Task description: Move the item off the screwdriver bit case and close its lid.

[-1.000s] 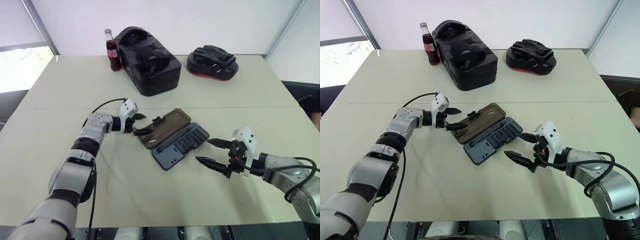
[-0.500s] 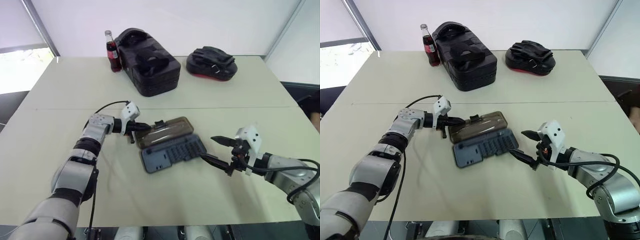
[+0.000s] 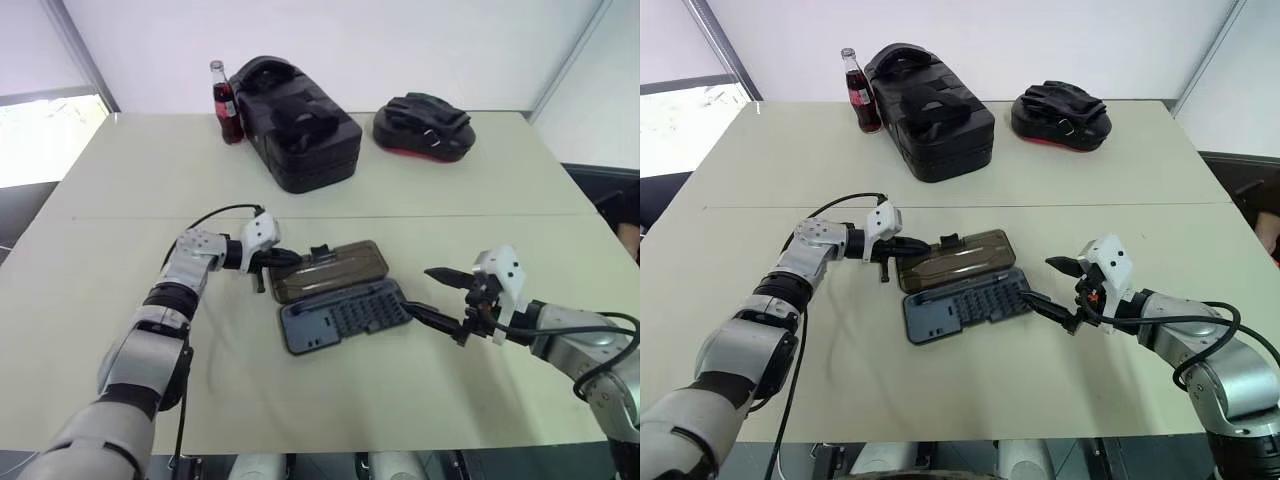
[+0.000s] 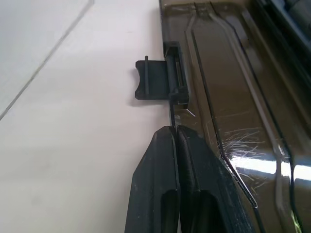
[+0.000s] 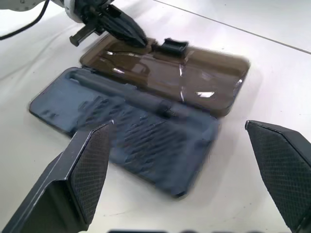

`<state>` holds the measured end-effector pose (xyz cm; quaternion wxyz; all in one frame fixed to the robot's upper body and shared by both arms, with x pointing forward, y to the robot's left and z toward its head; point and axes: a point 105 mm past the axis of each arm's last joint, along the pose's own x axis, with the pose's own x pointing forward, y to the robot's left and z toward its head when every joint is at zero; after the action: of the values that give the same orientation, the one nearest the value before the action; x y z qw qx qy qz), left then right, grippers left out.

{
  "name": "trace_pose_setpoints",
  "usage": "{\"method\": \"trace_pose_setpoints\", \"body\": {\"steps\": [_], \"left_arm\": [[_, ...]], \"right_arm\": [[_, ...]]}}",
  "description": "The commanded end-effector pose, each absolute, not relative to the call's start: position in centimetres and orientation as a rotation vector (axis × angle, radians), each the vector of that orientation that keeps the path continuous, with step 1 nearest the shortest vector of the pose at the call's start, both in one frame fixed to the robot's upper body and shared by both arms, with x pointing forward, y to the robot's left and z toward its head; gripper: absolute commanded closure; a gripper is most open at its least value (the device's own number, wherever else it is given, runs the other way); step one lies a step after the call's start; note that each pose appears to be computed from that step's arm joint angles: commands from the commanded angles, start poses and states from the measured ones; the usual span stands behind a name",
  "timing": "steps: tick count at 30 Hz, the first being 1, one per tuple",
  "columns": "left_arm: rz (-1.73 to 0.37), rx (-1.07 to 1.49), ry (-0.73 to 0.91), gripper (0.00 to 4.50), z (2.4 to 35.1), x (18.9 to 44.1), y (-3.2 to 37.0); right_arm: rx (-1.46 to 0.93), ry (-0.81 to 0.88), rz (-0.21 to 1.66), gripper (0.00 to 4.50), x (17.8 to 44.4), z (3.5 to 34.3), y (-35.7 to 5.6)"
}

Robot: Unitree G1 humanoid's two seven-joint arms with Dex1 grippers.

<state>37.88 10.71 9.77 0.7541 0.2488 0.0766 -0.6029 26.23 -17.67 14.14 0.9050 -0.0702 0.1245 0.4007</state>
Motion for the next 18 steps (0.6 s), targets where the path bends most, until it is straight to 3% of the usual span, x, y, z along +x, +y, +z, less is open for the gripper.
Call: {"method": "trace_pose_setpoints", "body": {"steps": [1,5,18], "left_arm": [[-1.462,0.641,0.123,4.40,10.0,36.3,9.8],[-1.484,0.665,0.089,4.40,10.4,36.0,9.4],[-1.392,0.738,0.011,4.40,11.0,37.4,8.6]], "right_arm": [[-0.177,0.214,0.835,0.00,26.3,15.3,-17.7],[-0.187,0.226,0.851,0.00,26.0,15.4,-17.7],[-0.242,0.398,1.029,0.00,21.3,15.9,-17.9]]}}
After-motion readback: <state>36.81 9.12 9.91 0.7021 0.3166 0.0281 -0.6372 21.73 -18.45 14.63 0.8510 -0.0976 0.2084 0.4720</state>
